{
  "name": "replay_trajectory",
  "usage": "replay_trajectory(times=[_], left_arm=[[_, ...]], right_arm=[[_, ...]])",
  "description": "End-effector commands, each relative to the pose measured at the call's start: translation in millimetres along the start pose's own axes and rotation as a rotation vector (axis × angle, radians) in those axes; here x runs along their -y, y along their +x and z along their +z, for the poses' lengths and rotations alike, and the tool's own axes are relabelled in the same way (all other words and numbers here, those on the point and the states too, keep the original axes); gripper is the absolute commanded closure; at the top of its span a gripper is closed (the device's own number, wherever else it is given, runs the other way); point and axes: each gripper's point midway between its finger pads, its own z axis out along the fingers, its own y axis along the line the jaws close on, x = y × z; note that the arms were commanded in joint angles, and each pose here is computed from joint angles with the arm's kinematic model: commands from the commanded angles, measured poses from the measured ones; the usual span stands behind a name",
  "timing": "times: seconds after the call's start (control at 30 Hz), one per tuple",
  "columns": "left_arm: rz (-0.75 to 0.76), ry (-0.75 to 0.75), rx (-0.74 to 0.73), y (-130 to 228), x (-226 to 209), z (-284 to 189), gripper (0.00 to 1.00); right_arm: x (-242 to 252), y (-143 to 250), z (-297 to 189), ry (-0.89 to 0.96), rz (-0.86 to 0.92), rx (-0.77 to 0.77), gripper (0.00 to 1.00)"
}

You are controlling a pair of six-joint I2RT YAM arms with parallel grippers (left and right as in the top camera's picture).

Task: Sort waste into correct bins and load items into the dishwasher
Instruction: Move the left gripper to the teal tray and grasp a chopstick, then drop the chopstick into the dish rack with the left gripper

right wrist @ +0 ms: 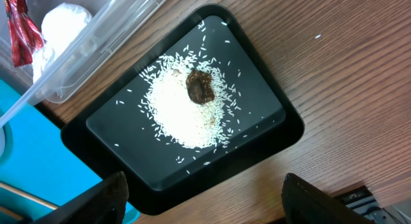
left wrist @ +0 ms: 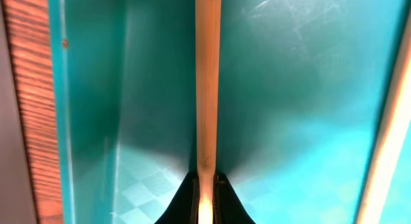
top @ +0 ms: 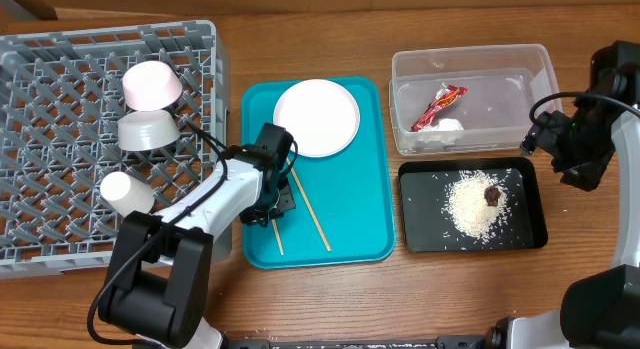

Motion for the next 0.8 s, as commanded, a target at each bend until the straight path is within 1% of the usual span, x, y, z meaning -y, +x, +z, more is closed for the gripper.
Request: replay_trajectory(times=[0.0,0.07,0.13,0.2,0.27,0.33,0.47,0.6,0.67,0.7,0.73,0.77], left_arm=[[0.087,0.011,0.082,-30.7,6.4,-33.8,0.96],[0.102,0.046,0.150,-50.3,7.8,-70.4,0.96],[0.115,0.090,0.263,-78.6,-0.8,-124.2,0.96],[0.140,0.096,0.343,-97.4,-17.0,-157.7,0.96],[0.153,0.082,0.388,-111.5,-35.5,-172.1,0.96],[0.159,0.048,0.408,-127.7,-63.9,-171.0,0.96],[0.109,0.028,0.385,-147.3,-93.4,-151.3,0.96],[0.136,0.009,0.302,-151.5,-94.4,-116.4,0.96],[0.137,0.010,0.284,-151.5,-93.6,-109.8,0.96],[0.139,0.010,0.286,-151.9,-93.7,-109.8,0.92],[0.144,0.009,0.290,-152.5,-93.5,-110.5,0.72],[0.144,0.009,0.293,-153.0,-93.5,-111.7,0.49]], right_arm=[[-0.5,-0.5,-8.1,-0.012,-0.004,0.028,0.21],[-0.5,-0.5,-8.2,-0.012,-0.004,0.028,0.22],[-0.6,-0.7,-8.3,-0.013,-0.004,0.029,0.22],[-0.6,-0.7,-8.2,-0.013,-0.004,0.029,0.22],[-0.6,-0.7,-8.3,-0.013,-0.004,0.029,0.21],[-0.6,-0.7,-8.3,-0.013,-0.004,0.029,0.22],[-0.6,-0.7,-8.3,-0.013,-0.004,0.029,0.22],[-0.6,-0.6,-8.2,-0.013,-0.004,0.029,0.22],[-0.6,-0.5,-8.2,-0.013,-0.004,0.028,0.22],[-0.6,-0.6,-8.2,-0.013,-0.004,0.029,0.22],[-0.6,-0.6,-8.2,-0.013,-0.004,0.029,0.22],[-0.6,-0.6,-8.2,-0.013,-0.004,0.029,0.22]])
